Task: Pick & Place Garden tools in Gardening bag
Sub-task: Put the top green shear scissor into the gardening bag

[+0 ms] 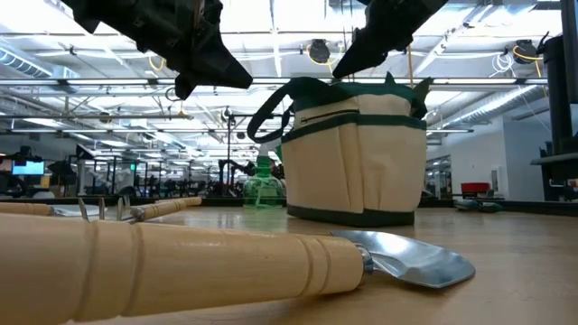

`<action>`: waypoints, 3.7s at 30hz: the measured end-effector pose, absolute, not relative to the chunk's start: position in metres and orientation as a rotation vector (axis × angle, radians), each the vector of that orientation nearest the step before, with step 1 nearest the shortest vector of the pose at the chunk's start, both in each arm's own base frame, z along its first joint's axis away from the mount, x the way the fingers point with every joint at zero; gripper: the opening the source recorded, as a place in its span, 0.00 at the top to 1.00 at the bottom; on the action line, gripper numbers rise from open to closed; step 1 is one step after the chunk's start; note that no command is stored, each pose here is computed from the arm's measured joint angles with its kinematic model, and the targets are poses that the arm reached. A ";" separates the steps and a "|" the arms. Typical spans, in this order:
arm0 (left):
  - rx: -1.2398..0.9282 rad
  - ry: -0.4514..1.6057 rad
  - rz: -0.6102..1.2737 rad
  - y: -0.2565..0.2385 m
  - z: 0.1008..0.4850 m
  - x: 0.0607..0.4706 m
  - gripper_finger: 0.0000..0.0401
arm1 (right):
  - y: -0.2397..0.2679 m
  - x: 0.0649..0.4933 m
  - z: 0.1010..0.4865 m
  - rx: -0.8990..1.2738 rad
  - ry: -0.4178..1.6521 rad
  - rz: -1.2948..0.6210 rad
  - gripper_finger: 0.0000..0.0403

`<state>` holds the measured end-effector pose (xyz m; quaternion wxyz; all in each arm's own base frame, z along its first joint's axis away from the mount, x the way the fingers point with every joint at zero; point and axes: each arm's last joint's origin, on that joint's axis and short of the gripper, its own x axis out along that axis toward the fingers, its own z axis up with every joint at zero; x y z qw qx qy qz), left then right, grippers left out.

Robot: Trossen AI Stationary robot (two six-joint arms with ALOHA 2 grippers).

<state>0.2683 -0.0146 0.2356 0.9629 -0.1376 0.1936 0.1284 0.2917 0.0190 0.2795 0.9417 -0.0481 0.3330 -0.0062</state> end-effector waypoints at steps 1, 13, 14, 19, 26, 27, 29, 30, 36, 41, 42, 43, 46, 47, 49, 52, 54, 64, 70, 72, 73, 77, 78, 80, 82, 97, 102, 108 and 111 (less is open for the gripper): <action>-0.272 0.393 0.261 -0.014 0.236 0.268 0.91 | 0.019 0.292 0.279 -0.098 0.681 -0.013 0.60; -0.149 0.408 0.244 -0.012 0.235 0.268 0.91 | 0.018 0.290 0.277 -0.100 0.709 -0.014 0.55; -0.148 0.409 0.244 -0.012 0.235 0.268 0.91 | 0.019 0.289 0.277 -0.101 0.716 -0.014 0.55; -0.116 0.413 0.237 -0.012 0.235 0.268 0.91 | 0.018 0.289 0.276 -0.097 0.723 -0.016 0.54; -0.093 0.417 0.216 -0.012 0.235 0.268 0.90 | 0.018 0.282 0.275 -0.050 0.781 -0.035 0.54; -0.086 0.419 0.209 -0.012 0.235 0.268 0.89 | 0.018 0.280 0.275 -0.045 0.784 -0.038 0.54; -0.081 0.417 0.195 -0.012 0.236 0.269 0.85 | 0.017 0.275 0.280 -0.031 0.781 -0.044 0.54; -0.082 0.412 0.193 -0.012 0.236 0.269 0.83 | 0.017 0.272 0.282 -0.023 0.788 -0.049 0.54; -0.078 0.371 0.211 -0.006 0.240 0.271 0.65 | 0.015 0.249 0.298 0.038 0.776 -0.076 0.54; -0.084 0.350 0.220 -0.004 0.242 0.271 0.57 | 0.014 0.230 0.304 0.115 0.821 -0.117 0.54; -0.086 0.351 0.220 -0.004 0.241 0.271 0.56 | 0.013 0.226 0.304 0.126 0.841 -0.139 0.54; -0.088 0.352 0.221 -0.004 0.241 0.271 0.56 | 0.012 0.224 0.303 0.133 0.852 -0.169 0.55; -0.088 0.355 0.220 -0.004 0.241 0.271 0.56 | 0.009 0.214 0.303 0.152 0.880 -0.296 0.55; -0.087 0.357 0.220 -0.004 0.241 0.271 0.56 | 0.008 0.211 0.303 0.160 0.888 -0.338 0.55; -0.087 0.359 0.220 -0.004 0.241 0.271 0.58 | 0.006 0.205 0.301 0.176 0.917 -0.413 0.55; -0.087 0.361 0.220 -0.004 0.241 0.271 0.59 | 0.003 0.196 0.297 0.219 0.971 -0.532 0.55; -0.085 0.361 0.220 -0.004 0.241 0.271 0.60 | 0.001 0.191 0.295 0.260 1.001 -0.602 0.55; -0.083 0.362 0.219 -0.004 0.240 0.271 0.59 | -0.012 0.178 0.257 0.339 1.102 -0.765 0.55; -0.083 0.362 0.219 -0.004 0.240 0.271 0.59 | -0.024 0.171 0.244 0.361 1.148 -0.838 0.55; -0.084 0.362 0.219 -0.004 0.240 0.271 0.59 | -0.029 0.170 0.241 0.373 1.155 -0.863 0.55; -0.084 0.362 0.219 -0.004 0.240 0.271 0.59 | -0.031 0.169 0.240 0.380 1.157 -0.876 0.55; -0.084 0.362 0.219 -0.004 0.241 0.271 0.59 | -0.041 0.164 0.232 0.407 1.182 -0.933 0.55; -0.084 0.362 0.219 -0.004 0.240 0.271 0.59 | -0.043 0.162 0.230 0.414 1.190 -0.949 0.55; -0.084 0.362 0.219 -0.004 0.240 0.271 0.59 | -0.048 0.158 0.226 0.430 1.205 -0.980 0.55; -0.084 0.362 0.219 -0.004 0.240 0.271 0.59 | -0.053 0.155 0.221 0.447 1.217 -1.012 0.55; -0.080 0.362 0.219 -0.004 0.240 0.271 0.59 | -0.084 0.138 0.201 0.569 1.200 -1.178 0.55; -0.080 0.362 0.219 -0.004 0.241 0.271 0.59 | -0.094 0.135 0.189 0.578 1.151 -1.191 0.55; -0.081 0.362 0.219 -0.004 0.241 0.271 0.59 | -0.103 0.129 0.178 0.589 1.115 -1.217 0.55; -0.081 0.362 0.219 -0.004 0.241 0.271 0.59 | -0.107 0.126 0.172 0.594 1.105 -1.231 0.55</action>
